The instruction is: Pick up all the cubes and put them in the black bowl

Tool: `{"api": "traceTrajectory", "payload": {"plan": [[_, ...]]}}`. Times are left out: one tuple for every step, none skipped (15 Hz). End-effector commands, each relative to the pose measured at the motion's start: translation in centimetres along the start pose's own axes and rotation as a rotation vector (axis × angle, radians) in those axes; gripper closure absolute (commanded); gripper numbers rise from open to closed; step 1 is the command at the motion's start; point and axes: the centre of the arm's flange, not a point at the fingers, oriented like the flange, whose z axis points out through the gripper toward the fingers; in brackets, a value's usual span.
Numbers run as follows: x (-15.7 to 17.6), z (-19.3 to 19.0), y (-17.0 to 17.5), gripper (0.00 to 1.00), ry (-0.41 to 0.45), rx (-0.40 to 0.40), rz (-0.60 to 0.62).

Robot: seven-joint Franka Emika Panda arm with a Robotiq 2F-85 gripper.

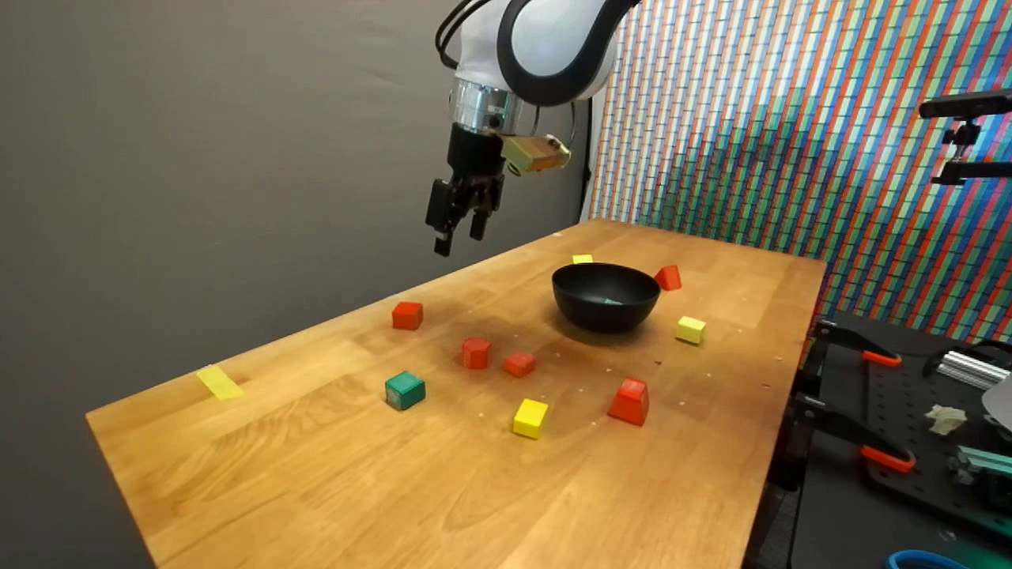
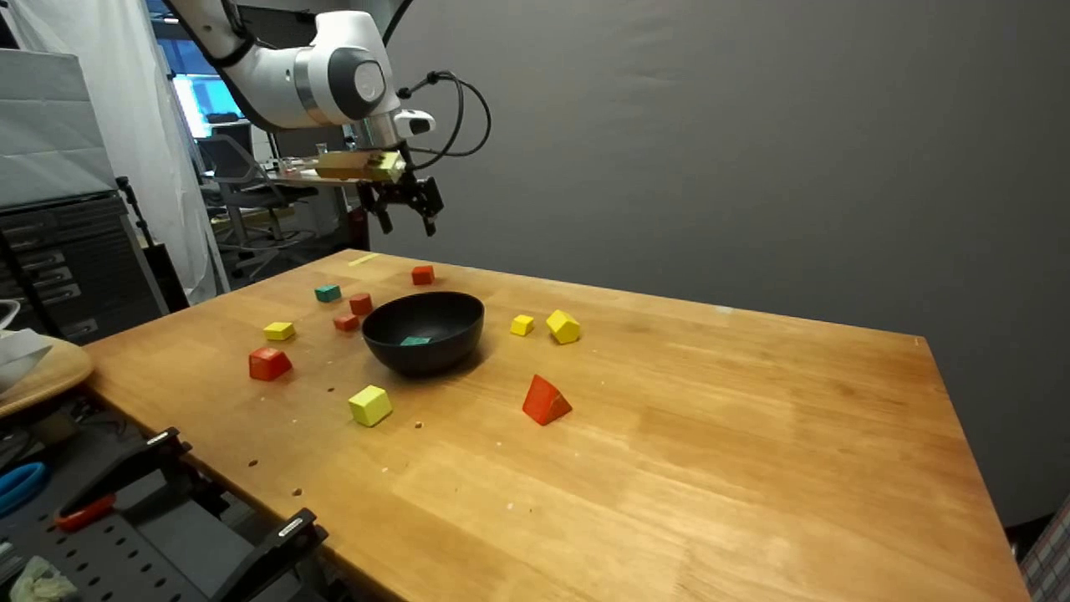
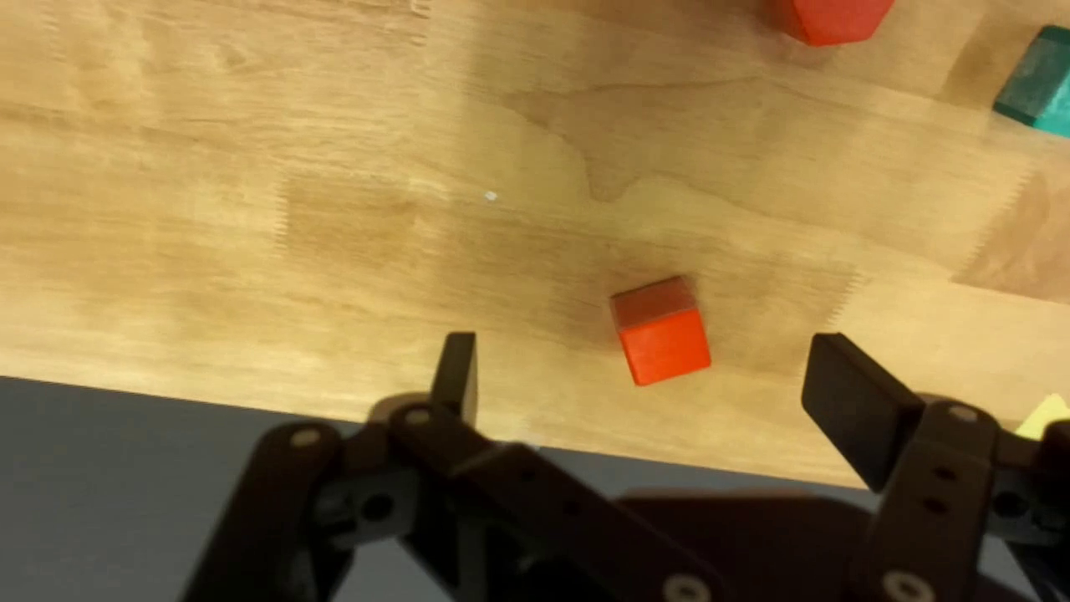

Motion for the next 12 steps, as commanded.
{"api": "traceTrajectory", "payload": {"plan": [[3.4,3.3,-0.6,0.0,-0.02,0.023,-0.148],[3.8,4.0,-0.9,0.0,-0.026,0.056,-0.172],[4.2,4.7,-1.2,0.0,-0.016,0.048,-0.204],[4.5,5.5,-1.6,0.0,-0.009,0.042,-0.225],[4.8,6.3,-1.9,0.0,-0.005,0.034,-0.241],[4.9,7.1,-2.2,0.0,-0.008,0.034,-0.262],[5.1,7.7,-2.5,0.0,-0.012,0.039,-0.273],[5.2,8.4,-2.7,0.0,-0.013,0.043,-0.282],[5.3,9.0,-3.0,0.0,-0.014,0.049,-0.287],[5.5,9.6,-3.2,0.0,-0.015,0.051,-0.293],[5.6,10.4,-3.6,0.0,-0.019,0.051,-0.304],[5.7,11.0,-3.8,0.0,-0.023,0.049,-0.315]]}}
